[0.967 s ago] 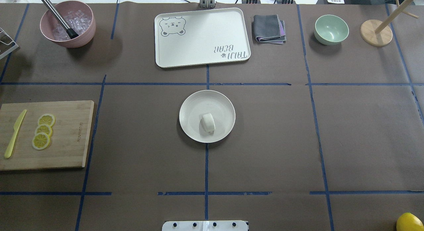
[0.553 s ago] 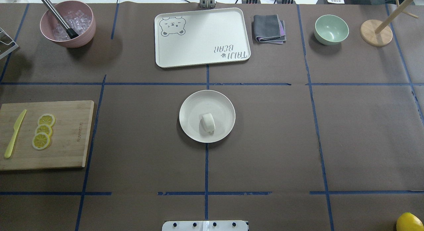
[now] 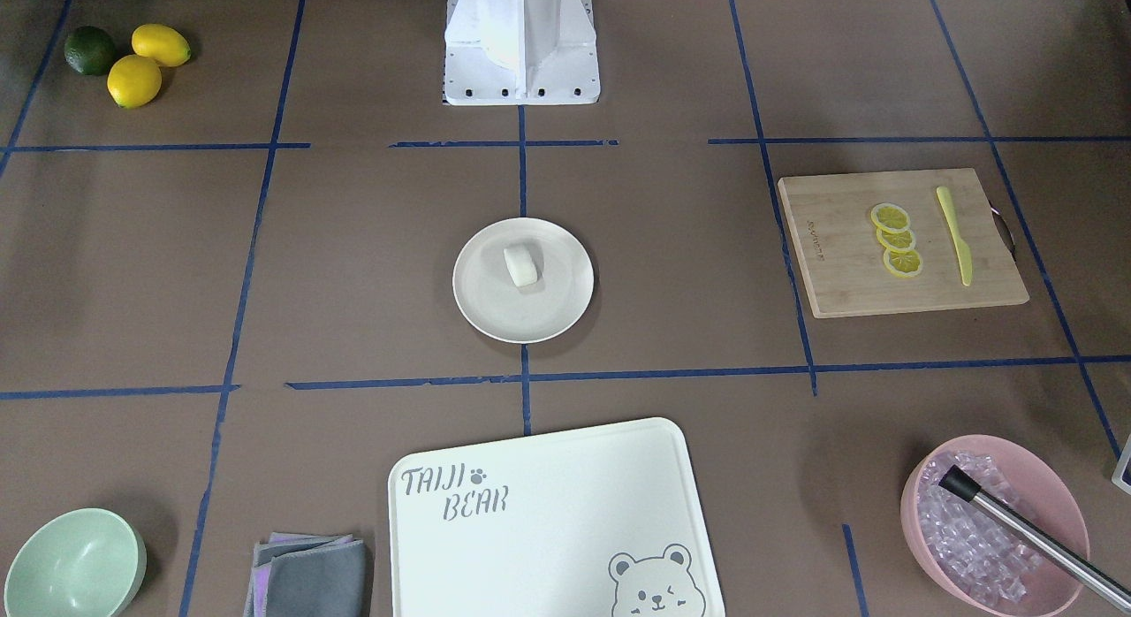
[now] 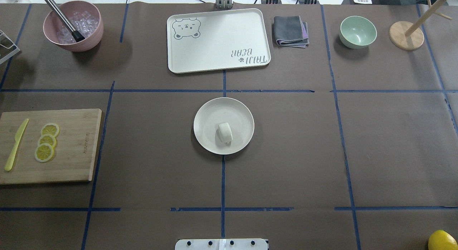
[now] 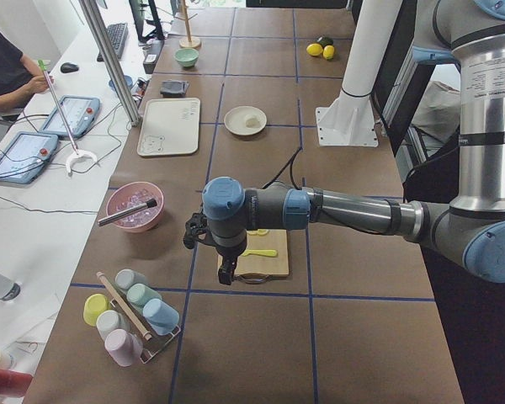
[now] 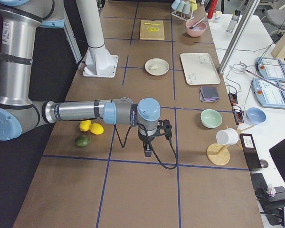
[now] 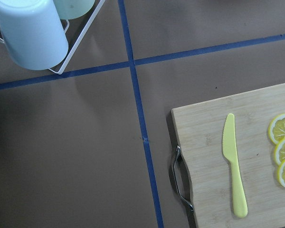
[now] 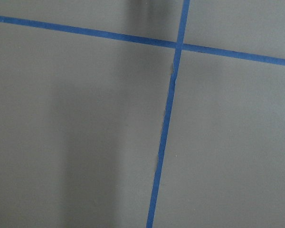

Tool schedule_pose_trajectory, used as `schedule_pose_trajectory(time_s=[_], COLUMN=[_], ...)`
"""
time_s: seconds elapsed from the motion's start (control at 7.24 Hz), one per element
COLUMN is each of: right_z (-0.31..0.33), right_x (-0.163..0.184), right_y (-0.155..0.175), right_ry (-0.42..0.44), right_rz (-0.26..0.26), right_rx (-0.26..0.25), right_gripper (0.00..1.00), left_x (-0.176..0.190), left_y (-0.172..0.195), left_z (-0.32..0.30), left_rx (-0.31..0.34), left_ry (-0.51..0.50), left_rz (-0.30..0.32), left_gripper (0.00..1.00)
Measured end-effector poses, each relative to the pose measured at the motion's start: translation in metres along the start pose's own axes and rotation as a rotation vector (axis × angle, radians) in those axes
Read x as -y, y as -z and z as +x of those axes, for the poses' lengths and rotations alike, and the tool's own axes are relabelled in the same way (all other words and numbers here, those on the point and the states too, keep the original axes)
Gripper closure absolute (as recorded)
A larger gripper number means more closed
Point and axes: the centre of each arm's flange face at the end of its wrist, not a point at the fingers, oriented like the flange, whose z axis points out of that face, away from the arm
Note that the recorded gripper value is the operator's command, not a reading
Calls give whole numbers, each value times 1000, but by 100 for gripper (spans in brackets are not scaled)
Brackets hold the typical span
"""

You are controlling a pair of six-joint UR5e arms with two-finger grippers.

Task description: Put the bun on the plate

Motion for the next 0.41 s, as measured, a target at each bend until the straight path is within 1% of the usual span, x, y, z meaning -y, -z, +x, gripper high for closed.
schedule_pose_trajectory(time_s=[0.41], right_z=[-1], right_x=[1], right_y=[0], right_ry=[-3], right_rz=[3], right_rx=[5], right_gripper=[0], left_x=[6], left_y=[4], left_z=[4], left_rx=[3], left_ry=[-15], left_rz=[9], left_gripper=[0])
